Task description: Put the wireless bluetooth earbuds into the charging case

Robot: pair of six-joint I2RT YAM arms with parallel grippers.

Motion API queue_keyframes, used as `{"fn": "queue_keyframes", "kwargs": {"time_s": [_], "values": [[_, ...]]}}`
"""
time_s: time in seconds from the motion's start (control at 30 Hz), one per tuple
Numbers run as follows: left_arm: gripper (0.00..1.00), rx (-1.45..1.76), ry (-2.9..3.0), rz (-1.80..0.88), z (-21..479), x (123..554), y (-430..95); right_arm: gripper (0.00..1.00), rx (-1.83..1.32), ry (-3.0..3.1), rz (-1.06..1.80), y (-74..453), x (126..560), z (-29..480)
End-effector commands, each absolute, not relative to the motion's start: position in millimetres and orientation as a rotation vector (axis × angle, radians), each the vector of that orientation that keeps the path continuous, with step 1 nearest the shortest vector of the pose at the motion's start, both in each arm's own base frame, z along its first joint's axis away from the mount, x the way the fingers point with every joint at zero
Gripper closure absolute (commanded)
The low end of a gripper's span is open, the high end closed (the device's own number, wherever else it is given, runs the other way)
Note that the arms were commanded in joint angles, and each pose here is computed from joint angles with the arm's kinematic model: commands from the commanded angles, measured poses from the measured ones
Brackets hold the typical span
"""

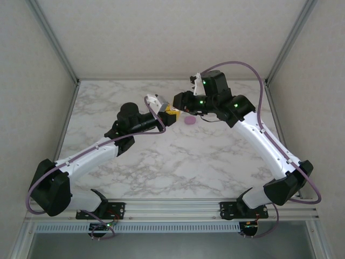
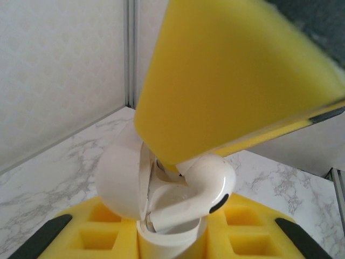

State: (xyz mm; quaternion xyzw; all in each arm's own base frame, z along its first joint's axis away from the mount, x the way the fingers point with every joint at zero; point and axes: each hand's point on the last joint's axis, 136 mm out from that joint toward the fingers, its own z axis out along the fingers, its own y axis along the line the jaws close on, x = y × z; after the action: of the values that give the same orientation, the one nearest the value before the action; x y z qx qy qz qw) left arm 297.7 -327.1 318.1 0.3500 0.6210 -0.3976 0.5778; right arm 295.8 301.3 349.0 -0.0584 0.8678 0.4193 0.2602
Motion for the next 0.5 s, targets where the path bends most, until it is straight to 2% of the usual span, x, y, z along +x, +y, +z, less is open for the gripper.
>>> {"fn": "queue_keyframes", "kwargs": {"time_s": [0.0,0.33,0.47], "values": [[0.88,0.768,1.279,-0.946,369,293,-325,0.67,-0.199,2.459,1.064,295,290,325],[0.88,0.774,1.279,-0.917,368,295,-324,0.80,-0.201,2.472,1.058,294,288,324],[0.88,0.820,1.274,-0.857,360,297,-325,0.81,-0.160,2.469,1.064,293,289,326]]}}
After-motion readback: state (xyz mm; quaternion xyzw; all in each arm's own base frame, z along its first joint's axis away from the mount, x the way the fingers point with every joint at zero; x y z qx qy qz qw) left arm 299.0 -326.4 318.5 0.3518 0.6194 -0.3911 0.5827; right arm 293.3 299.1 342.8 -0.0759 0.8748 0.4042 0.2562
